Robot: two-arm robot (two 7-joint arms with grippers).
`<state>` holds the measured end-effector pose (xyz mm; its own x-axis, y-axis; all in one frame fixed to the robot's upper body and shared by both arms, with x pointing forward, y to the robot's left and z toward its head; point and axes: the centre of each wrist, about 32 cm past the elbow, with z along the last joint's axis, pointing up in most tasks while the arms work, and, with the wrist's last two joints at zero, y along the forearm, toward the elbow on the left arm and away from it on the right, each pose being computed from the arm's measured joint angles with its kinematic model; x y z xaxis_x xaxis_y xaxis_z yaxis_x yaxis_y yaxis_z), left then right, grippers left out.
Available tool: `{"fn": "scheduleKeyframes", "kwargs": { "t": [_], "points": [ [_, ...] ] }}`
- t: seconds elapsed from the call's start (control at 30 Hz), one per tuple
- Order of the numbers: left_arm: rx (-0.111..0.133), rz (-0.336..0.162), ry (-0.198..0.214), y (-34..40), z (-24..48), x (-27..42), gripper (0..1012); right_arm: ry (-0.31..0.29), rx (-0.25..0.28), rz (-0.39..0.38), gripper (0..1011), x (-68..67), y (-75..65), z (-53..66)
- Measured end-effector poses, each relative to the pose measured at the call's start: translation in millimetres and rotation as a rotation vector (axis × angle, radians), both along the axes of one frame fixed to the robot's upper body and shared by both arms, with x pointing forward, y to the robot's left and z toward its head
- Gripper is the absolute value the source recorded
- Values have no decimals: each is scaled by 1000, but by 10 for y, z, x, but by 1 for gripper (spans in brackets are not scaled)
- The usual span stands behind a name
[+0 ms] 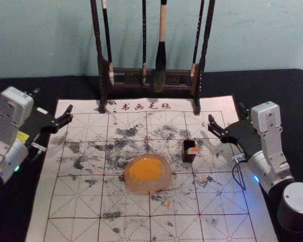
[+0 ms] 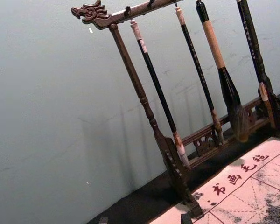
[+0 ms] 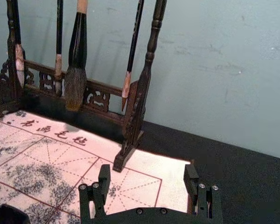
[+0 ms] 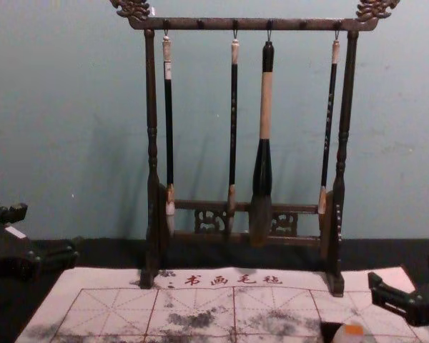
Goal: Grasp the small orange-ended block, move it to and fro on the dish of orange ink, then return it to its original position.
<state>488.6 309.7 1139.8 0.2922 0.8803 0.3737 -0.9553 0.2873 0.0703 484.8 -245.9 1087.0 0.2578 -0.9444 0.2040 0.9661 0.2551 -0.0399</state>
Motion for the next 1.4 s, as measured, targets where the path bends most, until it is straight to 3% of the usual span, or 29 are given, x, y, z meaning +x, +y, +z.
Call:
{"fn": "scheduleKeyframes", "kwargs": {
  "t": [1.4],
  "points": [
    [0,0,0,0,0,0,1001,-6,-5,10,1000,9,-7,23]
  ]
}}
